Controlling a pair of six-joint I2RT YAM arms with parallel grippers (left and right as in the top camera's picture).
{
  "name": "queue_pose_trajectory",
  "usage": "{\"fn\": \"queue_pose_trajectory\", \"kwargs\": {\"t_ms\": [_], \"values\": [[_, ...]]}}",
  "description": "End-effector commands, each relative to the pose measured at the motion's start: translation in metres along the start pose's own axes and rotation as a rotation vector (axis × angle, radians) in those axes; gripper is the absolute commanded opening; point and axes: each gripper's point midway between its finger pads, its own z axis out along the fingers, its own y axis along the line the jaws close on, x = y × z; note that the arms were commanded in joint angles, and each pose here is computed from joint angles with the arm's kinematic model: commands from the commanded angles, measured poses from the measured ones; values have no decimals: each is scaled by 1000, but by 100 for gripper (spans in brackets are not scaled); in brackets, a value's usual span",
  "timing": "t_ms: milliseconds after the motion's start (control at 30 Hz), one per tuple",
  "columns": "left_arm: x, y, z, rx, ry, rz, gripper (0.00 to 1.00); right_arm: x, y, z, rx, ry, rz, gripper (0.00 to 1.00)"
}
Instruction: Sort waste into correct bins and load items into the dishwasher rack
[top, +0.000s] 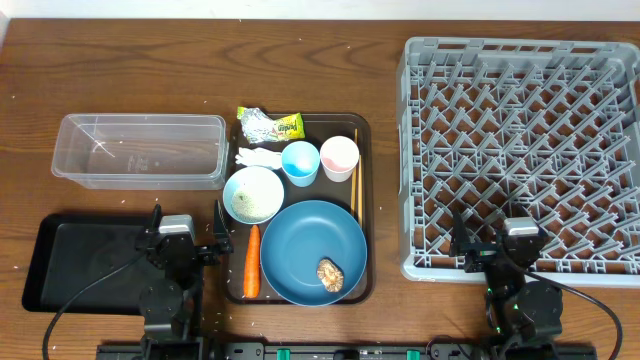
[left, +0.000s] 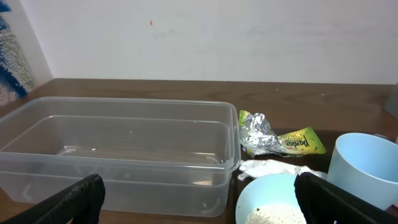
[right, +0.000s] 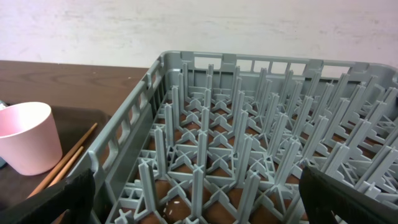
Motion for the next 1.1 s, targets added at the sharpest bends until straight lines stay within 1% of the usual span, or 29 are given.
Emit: {"fn": "queue_pose_trajectory", "kwargs": {"t_ms": [0, 1067], "values": [[18, 3, 1, -19, 58, 10, 98, 1, -5, 0, 22, -2, 16, 99], [18, 2, 1, -14, 58, -5, 98, 1, -6, 0, 29, -2, 12, 99]]}}
